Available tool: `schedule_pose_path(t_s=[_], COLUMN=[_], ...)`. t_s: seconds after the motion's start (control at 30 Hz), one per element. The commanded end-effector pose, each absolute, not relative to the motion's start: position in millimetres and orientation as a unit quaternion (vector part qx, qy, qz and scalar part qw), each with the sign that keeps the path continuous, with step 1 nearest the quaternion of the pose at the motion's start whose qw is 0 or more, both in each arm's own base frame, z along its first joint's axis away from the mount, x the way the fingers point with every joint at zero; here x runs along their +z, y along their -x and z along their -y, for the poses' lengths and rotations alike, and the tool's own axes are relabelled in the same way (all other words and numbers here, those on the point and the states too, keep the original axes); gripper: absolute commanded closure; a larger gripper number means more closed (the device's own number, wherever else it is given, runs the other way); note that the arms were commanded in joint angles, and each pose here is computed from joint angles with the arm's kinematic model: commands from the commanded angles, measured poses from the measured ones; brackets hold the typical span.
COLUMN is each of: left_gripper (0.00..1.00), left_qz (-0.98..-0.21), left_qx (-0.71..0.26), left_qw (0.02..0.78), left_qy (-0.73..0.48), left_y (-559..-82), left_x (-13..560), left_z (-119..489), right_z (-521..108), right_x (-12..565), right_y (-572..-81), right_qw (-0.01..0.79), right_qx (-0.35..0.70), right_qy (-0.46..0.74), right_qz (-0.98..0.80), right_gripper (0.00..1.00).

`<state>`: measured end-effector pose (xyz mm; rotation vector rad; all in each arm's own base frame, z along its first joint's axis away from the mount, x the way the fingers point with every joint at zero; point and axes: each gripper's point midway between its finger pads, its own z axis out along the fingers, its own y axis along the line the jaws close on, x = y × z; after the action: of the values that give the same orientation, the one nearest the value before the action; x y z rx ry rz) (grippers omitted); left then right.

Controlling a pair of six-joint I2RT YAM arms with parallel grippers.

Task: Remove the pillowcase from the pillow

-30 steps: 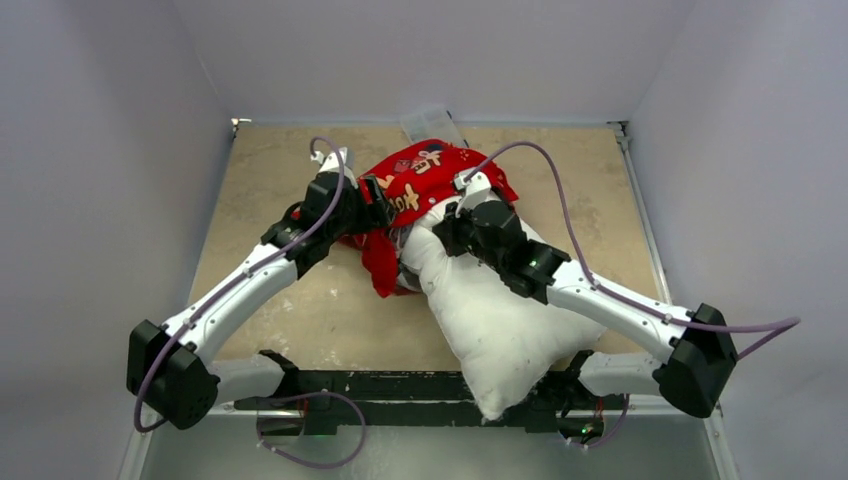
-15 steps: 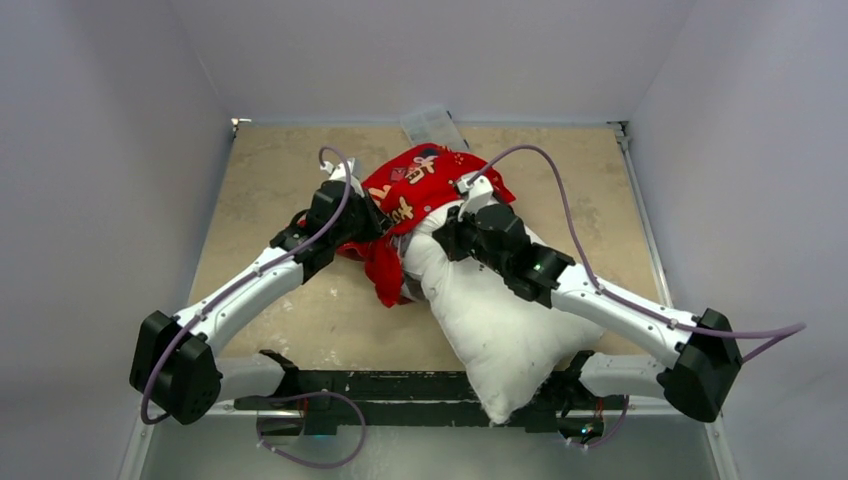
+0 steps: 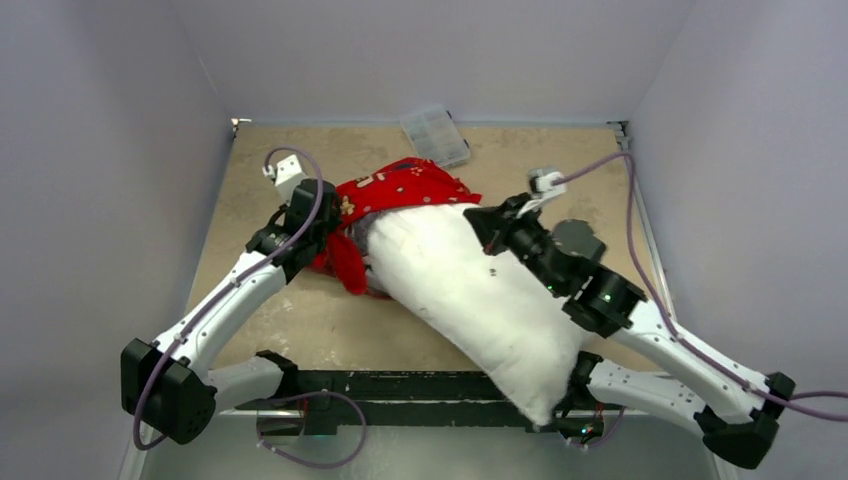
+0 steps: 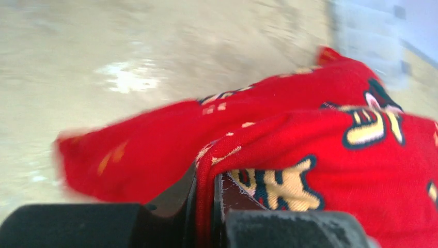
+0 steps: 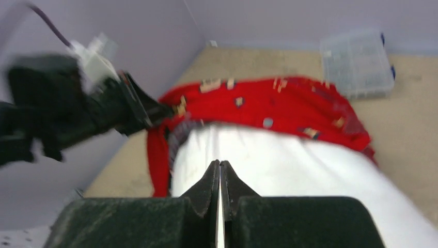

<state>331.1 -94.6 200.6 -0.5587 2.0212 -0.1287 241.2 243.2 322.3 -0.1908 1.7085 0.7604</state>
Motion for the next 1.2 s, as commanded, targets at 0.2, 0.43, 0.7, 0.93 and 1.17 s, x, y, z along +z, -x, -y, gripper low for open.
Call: schedule_pose_path(t_s=[0.2, 0.43, 0.7, 0.93, 1.17], left_gripper=[1.00, 0.95, 0.12, 0.01, 0.01], left_qz=[-0.802, -0.827, -0.835, -0.859, -0.880], left_qx=[0.071, -0.013, -0.058, -0.139, -0.224], left_qw=[0.493, 0.509, 0.512, 0.478, 0.409], left_qy=[0.328, 0.240, 0.192, 0.117, 0.091], left_y=[-368, -412, -371, -309, -265], left_x=[191, 231, 265, 259, 207], left_z=[2, 45, 64, 127, 168], right_z=[-225, -266, -269, -266, -280], right_x=[454, 409, 313, 263, 212], right_y=[-219, -255, -325, -321, -302], right_qw=[0.692, 0.657, 0.583, 0.522, 0.464], right_qx=[0.431, 0.408, 0.311, 0.304, 0.312], right_qy=[0.053, 0.058, 0.021, 0.021, 0.053], right_qz=[-0.577, -0.632, -0.750, -0.797, -0.827], right_gripper=[1.00, 0.95, 0.30, 0.01, 0.01])
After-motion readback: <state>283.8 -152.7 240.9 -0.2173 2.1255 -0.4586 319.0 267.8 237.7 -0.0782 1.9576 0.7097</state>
